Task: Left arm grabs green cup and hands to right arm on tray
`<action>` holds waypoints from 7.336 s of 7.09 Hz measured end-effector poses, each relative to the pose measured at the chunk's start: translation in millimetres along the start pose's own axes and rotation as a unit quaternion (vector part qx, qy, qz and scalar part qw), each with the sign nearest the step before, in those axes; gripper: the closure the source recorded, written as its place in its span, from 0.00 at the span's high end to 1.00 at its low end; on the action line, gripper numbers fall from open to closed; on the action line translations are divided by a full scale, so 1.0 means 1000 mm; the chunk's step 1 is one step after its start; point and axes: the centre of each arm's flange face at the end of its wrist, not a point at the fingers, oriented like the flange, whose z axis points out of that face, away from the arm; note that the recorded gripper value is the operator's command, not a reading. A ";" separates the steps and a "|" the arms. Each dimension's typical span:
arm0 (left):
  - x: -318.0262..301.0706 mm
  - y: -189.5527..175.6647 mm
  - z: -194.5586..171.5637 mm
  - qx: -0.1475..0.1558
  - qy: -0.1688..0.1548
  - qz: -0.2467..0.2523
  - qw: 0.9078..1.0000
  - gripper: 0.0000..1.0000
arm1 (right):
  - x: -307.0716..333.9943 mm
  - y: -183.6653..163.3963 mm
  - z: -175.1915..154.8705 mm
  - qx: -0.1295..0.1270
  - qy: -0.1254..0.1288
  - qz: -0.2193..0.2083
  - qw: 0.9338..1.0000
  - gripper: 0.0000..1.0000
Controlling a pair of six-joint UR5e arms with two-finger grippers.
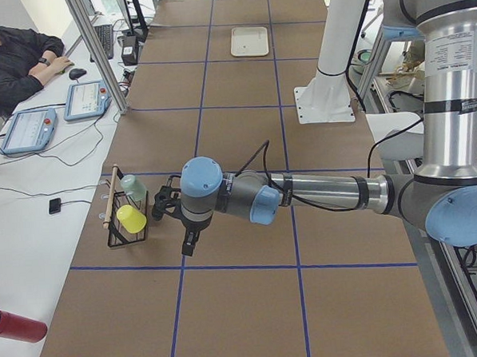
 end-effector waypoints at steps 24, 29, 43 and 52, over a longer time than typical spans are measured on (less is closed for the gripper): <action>0.209 -0.292 0.178 -0.016 -0.053 -0.073 0.996 1.00 | -0.055 -0.047 0.012 0.014 -0.016 -0.047 0.999 1.00; 0.210 -0.289 0.185 -0.017 -0.052 -0.068 0.996 0.99 | -0.055 -0.047 0.012 0.015 -0.016 -0.047 0.999 1.00; 0.206 -0.286 0.189 -0.022 -0.053 -0.064 0.996 0.80 | -0.059 -0.048 0.010 0.016 -0.018 -0.036 0.999 1.00; 0.205 -0.286 0.186 -0.020 -0.053 -0.065 0.996 0.27 | -0.059 -0.048 0.010 0.016 -0.018 -0.035 0.999 1.00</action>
